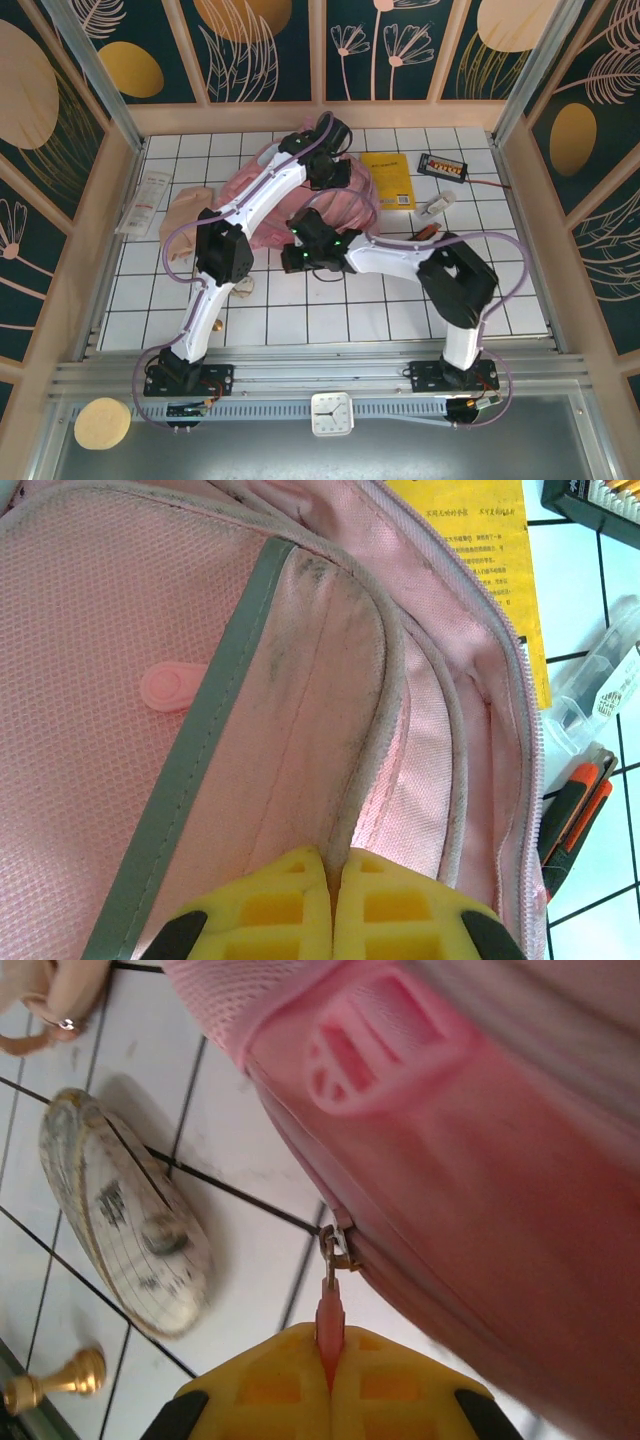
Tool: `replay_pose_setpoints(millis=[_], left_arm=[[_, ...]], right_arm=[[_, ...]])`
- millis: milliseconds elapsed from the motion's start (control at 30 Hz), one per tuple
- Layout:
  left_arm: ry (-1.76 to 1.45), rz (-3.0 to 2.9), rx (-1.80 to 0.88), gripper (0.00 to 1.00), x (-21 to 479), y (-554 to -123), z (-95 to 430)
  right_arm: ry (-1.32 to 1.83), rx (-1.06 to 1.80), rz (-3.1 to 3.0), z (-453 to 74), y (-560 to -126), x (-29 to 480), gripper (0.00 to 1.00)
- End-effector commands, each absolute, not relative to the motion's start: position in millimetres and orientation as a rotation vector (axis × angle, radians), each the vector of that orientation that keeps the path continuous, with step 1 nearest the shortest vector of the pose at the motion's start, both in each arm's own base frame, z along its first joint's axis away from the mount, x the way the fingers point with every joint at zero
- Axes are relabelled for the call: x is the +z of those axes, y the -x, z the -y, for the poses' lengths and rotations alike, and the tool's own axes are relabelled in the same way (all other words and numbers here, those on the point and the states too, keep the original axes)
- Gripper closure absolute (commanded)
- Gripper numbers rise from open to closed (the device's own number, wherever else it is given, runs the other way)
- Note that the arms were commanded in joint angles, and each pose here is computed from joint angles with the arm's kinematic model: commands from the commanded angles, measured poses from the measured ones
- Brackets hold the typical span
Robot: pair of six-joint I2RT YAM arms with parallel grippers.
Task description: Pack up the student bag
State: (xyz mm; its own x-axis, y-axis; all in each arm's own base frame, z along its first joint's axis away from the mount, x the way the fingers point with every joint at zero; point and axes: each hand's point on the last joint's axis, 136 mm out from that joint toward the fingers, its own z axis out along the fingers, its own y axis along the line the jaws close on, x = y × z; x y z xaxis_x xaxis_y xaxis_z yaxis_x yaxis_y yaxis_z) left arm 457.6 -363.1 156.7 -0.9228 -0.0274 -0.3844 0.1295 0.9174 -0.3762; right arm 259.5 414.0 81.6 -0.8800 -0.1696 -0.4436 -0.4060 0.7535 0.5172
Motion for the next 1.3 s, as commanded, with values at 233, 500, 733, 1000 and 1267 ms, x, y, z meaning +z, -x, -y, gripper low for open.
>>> replay_pose_setpoints(millis=[233, 500, 733, 1000, 1267], left_arm=[[-0.068, -2.56, -0.771, 1.0, 200.5, -466.6, 389.4], [-0.263, -2.56, -0.622, 1.0, 208.8, -457.5, 361.0], [-0.358, -2.526, -0.596, 1.0, 226.4, -451.1, 346.1], [-0.424, -2.493, -0.676, 1.0, 246.5, -438.1, 344.7], [-0.437, -2.503, -0.647, 1.0, 255.1, -423.0, 323.7]], right_arm=[[0.563, 1.178, -2.362, -507.8, -276.1, 101.6, 1.0], [0.598, 1.081, -2.356, -465.0, -256.5, 137.0, 0.4], [0.588, 1.128, -2.316, -397.0, -217.2, 199.3, 0.37], [0.214, 1.122, -2.374, -298.6, -251.9, 203.2, 0.36], [-0.087, 1.105, -2.318, -217.1, -324.9, 211.2, 0.34]])
